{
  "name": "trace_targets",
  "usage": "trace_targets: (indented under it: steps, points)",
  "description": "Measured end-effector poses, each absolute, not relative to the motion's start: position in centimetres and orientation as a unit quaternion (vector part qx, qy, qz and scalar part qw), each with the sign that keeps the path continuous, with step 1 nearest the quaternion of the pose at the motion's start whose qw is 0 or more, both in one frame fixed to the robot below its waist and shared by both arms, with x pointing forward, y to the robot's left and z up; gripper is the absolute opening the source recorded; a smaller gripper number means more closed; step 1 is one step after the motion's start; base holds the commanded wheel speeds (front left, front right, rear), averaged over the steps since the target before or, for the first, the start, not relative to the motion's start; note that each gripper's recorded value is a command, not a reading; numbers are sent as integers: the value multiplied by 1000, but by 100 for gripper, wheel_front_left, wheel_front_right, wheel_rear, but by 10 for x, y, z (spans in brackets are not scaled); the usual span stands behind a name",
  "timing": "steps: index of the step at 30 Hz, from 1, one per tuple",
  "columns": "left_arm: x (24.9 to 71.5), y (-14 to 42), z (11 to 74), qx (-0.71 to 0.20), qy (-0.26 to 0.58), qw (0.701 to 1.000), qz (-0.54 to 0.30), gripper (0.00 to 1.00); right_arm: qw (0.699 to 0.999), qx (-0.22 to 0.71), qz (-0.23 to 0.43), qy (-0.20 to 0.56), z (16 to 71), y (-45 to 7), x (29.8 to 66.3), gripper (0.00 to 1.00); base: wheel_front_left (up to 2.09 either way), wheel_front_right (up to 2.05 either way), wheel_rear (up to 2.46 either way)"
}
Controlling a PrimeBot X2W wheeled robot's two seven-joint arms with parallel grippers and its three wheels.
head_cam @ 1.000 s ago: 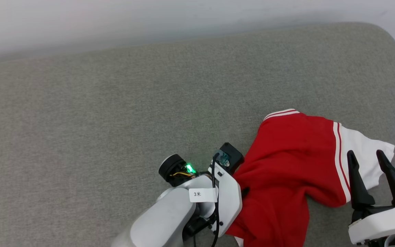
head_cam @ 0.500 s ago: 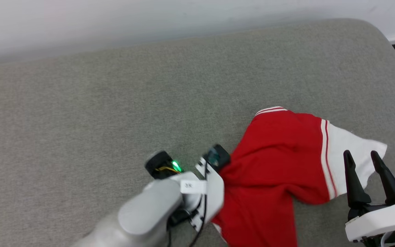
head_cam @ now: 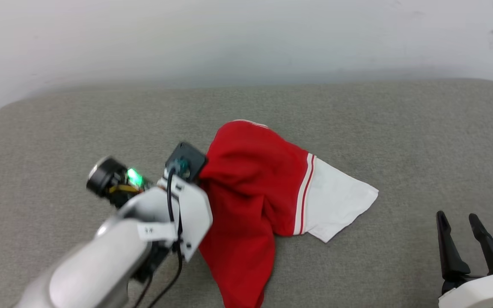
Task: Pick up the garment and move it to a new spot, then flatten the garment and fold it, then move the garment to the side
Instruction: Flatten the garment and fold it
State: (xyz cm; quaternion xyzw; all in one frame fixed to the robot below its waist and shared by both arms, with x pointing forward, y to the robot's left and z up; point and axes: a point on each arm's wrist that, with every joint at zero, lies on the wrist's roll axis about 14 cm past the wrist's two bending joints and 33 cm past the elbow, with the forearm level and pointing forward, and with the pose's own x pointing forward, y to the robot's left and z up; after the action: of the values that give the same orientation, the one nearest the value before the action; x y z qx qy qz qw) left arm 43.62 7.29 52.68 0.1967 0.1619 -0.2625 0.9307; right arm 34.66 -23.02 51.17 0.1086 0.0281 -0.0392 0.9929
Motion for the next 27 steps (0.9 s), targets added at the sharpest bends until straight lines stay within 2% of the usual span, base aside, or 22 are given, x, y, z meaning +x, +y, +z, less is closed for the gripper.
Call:
trace_targets:
  steps: [3, 8, 15, 16, 17, 18, 27]
  points:
    - [403, 80, 510, 182, 194, 927, -264, 0, 993, 110, -25, 29, 512, -221, 349, 100, 0, 0, 0]
    - [345, 68, 454, 87, 285, 916, -269, 0, 995, 94, -15, 29, 515, -216, 354, 100, 0, 0, 0]
    - [321, 68, 415, -28, 326, 922, -208, 0, 997, 78, -8, 20, 527, -212, 360, 100, 0, 0, 0]
    - [319, 69, 413, -39, 326, 923, -201, 11, 997, 77, -7, 18, 529, -213, 360, 100, 0, 0, 0]
    - [318, 68, 412, -48, 325, 923, -198, 58, 997, 75, -7, 17, 531, -212, 360, 100, 0, 0, 0]
    - [317, 68, 412, -55, 322, 925, -195, 100, 997, 74, -6, 13, 534, -212, 360, 100, 0, 0, 0]
    - [336, 78, 465, -71, 154, 973, -159, 100, 998, 63, 4, -5, 552, -207, 353, 100, 0, 0, 0]
